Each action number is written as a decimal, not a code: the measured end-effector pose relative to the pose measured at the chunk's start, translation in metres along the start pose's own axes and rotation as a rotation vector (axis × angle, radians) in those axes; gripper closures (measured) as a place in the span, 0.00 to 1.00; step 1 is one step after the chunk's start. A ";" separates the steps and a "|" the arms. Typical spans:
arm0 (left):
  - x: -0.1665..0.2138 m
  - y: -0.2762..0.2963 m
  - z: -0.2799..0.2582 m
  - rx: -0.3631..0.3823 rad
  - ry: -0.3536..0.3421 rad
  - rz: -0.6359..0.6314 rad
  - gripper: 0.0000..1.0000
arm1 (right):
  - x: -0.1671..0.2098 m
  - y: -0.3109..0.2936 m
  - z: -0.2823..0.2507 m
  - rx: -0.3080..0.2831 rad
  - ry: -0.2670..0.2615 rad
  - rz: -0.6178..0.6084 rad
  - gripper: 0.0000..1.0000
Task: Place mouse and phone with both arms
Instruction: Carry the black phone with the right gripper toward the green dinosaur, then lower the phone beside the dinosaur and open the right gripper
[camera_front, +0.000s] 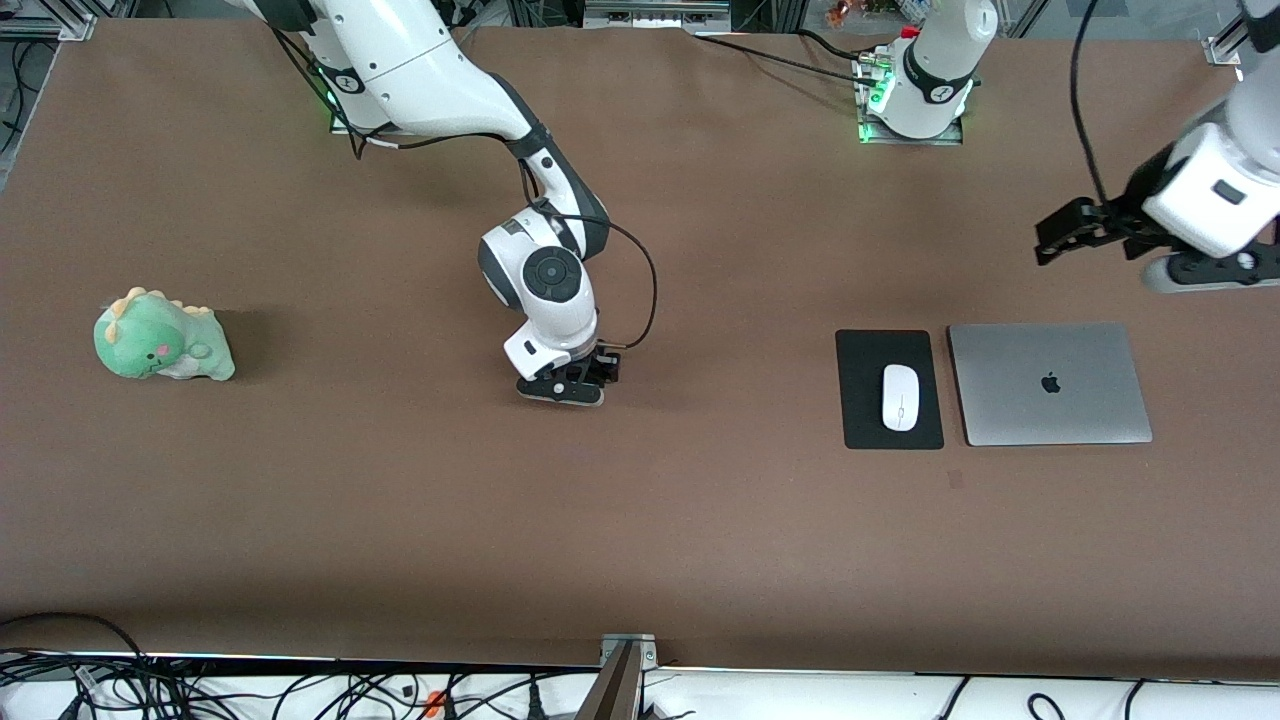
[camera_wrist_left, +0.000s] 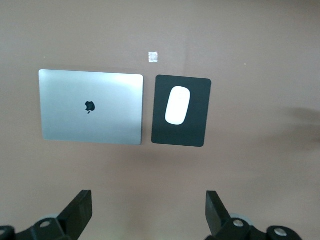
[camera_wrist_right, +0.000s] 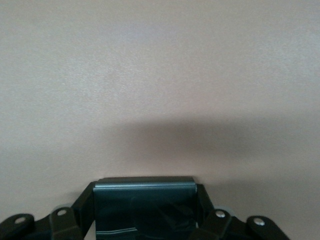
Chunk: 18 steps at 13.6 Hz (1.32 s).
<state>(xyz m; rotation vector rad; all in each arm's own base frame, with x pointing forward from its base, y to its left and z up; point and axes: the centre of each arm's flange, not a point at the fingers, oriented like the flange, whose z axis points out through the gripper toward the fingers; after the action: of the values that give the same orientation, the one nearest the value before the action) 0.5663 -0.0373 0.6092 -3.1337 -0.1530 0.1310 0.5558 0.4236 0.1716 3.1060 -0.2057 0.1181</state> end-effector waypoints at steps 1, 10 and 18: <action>0.001 -0.007 0.003 0.000 0.004 0.006 0.00 | 0.005 0.005 -0.001 -0.020 -0.015 -0.009 0.19; -0.004 -0.008 0.002 -0.001 0.037 0.022 0.00 | 0.113 0.194 -0.056 -0.066 -0.117 -0.239 0.19; -0.005 -0.015 -0.016 -0.007 0.081 0.011 0.00 | 0.041 0.371 -0.005 -0.013 -0.016 -0.221 0.19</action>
<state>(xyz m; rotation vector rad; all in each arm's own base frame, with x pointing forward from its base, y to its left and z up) 0.5610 -0.0232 0.6257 -3.1409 -0.1362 0.0039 0.5472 0.0509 0.1873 3.0906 0.1359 0.0856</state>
